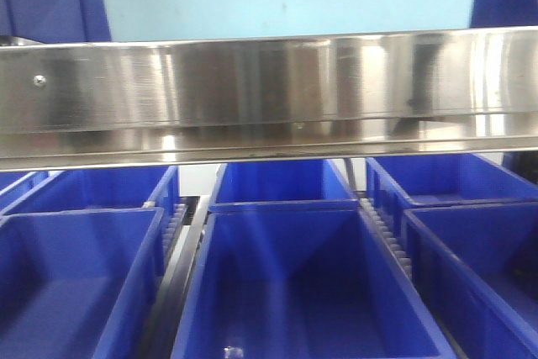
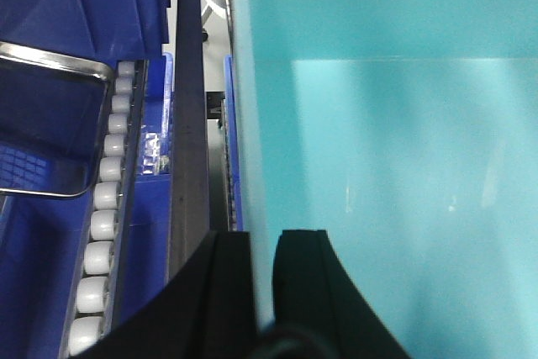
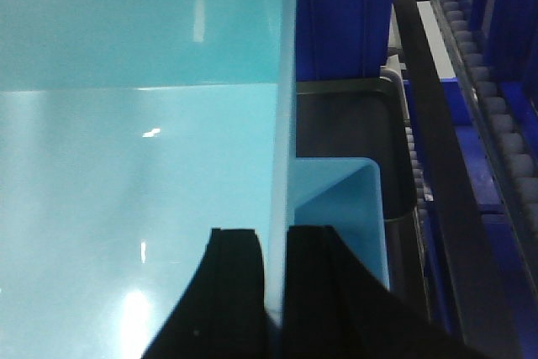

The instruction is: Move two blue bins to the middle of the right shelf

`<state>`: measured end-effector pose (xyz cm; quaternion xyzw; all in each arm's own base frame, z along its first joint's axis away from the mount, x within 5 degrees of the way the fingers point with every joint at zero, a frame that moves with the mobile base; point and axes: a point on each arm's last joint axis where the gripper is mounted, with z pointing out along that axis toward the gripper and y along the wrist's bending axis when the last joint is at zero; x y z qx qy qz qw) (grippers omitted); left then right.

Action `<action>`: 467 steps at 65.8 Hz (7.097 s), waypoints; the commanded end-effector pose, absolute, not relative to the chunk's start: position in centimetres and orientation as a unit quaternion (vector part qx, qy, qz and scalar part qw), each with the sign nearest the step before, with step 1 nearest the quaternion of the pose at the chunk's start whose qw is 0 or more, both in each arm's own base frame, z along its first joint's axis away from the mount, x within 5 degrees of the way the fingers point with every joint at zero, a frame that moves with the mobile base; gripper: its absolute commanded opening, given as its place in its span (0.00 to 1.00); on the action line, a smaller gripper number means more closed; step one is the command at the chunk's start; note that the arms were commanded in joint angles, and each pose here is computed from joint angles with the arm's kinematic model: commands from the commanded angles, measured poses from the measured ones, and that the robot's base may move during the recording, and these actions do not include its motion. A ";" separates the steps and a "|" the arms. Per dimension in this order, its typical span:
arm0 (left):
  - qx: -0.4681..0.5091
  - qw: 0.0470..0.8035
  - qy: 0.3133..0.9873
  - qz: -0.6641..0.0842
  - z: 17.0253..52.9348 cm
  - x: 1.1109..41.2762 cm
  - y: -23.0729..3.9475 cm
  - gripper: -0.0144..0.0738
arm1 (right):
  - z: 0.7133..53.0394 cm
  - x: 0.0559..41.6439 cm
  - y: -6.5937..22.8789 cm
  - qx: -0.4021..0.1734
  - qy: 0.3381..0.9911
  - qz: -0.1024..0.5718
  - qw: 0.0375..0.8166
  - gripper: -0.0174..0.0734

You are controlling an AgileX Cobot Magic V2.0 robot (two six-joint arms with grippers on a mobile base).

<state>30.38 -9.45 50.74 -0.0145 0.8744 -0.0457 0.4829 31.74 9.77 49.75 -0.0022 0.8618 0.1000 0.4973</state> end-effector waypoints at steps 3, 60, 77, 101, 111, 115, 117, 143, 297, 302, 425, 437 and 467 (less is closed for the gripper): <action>-0.009 0.505 0.861 -0.066 51.7 29.9 -9.7 0.04 | 50.9 31.4 9.9 -0.007 0.842 0.113 0.527 0.01; -0.009 0.506 0.860 -0.066 51.7 29.9 -9.8 0.04 | 50.9 31.4 9.9 -0.007 0.842 0.113 0.527 0.01; -0.002 0.525 0.846 -0.092 51.6 30.9 -10.5 0.04 | 50.9 32.1 9.1 -0.009 0.833 0.056 0.550 0.01; 0.009 0.487 0.869 -0.089 46.6 36.4 -13.0 0.04 | 47.4 36.1 9.1 0.009 0.853 0.033 0.520 0.01; 0.012 0.477 0.875 -0.082 45.0 37.9 -13.6 0.04 | 45.4 37.9 9.4 0.007 0.865 0.022 0.500 0.01; 0.013 0.471 0.878 -0.080 44.4 38.3 -13.7 0.04 | 44.5 38.6 9.5 0.007 0.871 0.018 0.491 0.01; 0.013 0.467 0.881 -0.079 44.1 38.5 -13.8 0.04 | 44.1 38.9 9.4 0.009 0.874 0.016 0.485 0.01; 0.017 0.437 0.897 -0.063 41.4 40.2 -14.4 0.04 | 40.4 40.8 9.7 0.011 0.906 -0.006 0.423 0.01; -0.021 0.236 0.965 -0.113 37.8 36.9 -10.6 0.62 | 38.3 35.2 7.3 0.019 0.966 0.084 0.243 0.72; -0.022 0.237 0.964 -0.117 37.9 36.9 -10.6 0.62 | 38.2 35.3 7.4 0.019 0.967 0.085 0.241 0.72; 0.007 0.251 0.957 -0.143 39.3 36.0 -11.0 0.04 | 39.7 35.5 8.0 -0.043 0.958 0.102 0.266 0.01; 0.011 0.295 0.943 -0.155 42.3 35.2 -10.8 0.04 | 42.8 35.3 8.0 -0.046 0.941 0.110 0.318 0.01; 0.029 0.449 0.880 -0.154 51.3 33.0 -9.6 0.04 | 50.6 33.4 7.6 -0.075 0.884 0.116 0.446 0.01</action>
